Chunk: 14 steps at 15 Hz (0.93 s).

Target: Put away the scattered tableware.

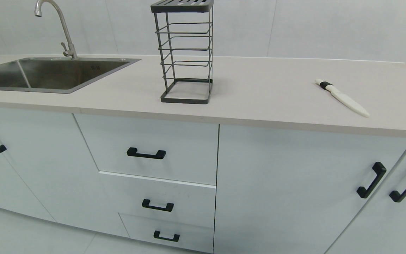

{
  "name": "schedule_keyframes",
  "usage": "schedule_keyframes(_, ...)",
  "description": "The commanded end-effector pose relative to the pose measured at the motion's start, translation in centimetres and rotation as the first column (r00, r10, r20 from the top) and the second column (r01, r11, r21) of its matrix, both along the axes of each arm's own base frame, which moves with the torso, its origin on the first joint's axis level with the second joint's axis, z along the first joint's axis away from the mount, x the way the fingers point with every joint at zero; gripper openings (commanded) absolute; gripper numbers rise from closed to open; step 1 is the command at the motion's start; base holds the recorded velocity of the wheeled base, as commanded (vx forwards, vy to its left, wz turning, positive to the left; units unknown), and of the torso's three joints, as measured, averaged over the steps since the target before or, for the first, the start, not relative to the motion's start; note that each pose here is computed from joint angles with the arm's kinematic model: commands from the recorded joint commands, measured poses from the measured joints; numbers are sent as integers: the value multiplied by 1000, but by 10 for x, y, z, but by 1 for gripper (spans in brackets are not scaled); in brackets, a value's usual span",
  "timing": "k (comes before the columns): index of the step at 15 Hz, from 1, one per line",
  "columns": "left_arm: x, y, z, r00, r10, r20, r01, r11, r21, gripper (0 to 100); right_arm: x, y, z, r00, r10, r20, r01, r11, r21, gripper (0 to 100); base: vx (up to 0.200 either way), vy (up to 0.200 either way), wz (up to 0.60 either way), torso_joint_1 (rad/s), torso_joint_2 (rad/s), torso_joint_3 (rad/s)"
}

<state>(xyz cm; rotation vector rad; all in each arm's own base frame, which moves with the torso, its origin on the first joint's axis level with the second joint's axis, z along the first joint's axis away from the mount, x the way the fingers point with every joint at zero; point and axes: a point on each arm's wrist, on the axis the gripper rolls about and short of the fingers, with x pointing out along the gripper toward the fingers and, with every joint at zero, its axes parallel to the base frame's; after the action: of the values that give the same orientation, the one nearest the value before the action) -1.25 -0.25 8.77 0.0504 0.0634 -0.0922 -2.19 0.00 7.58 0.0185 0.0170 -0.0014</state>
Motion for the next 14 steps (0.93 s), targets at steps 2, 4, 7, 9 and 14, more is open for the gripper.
schedule_keyframes(2, -11, 1, -5, 990, 43, 133, -48, 998, 36, 100, 0, 0, 0, 1000, 1, -1, -1, 1000, 0, 100, 0, 0, 0, 0, 0, 0)
schedule_keyframes(4, -11, 5, -5, 974, 187, 128, -188, 982, -4, 100, 0, 0, 0, 1000, 0, -1, 0, 1000, -3, 100, 0, 0, 0, 0, 0, 0)
schedule_keyframes(7, -11, 5, -6, 975, 187, 117, -181, 982, -57, 100, 0, 0, 0, 1000, 1, -1, -1, 1000, -3, 100, 0, 0, 0, 0, 0, 0)
schedule_keyframes(9, -10, 4, -6, 981, 147, 122, -142, 989, -50, 100, 0, 0, 0, 1000, 1, -1, -1, 1000, -3, 100, 0, 0, 0, 0, 0, 0)
schedule_keyframes(14, -10, 2, -12, 996, 69, 62, -66, 997, -44, 100, 0, 0, 0, 1000, 1, -1, -1, 1000, -3, 100, 0, 0, 0, 0, 0, 0)
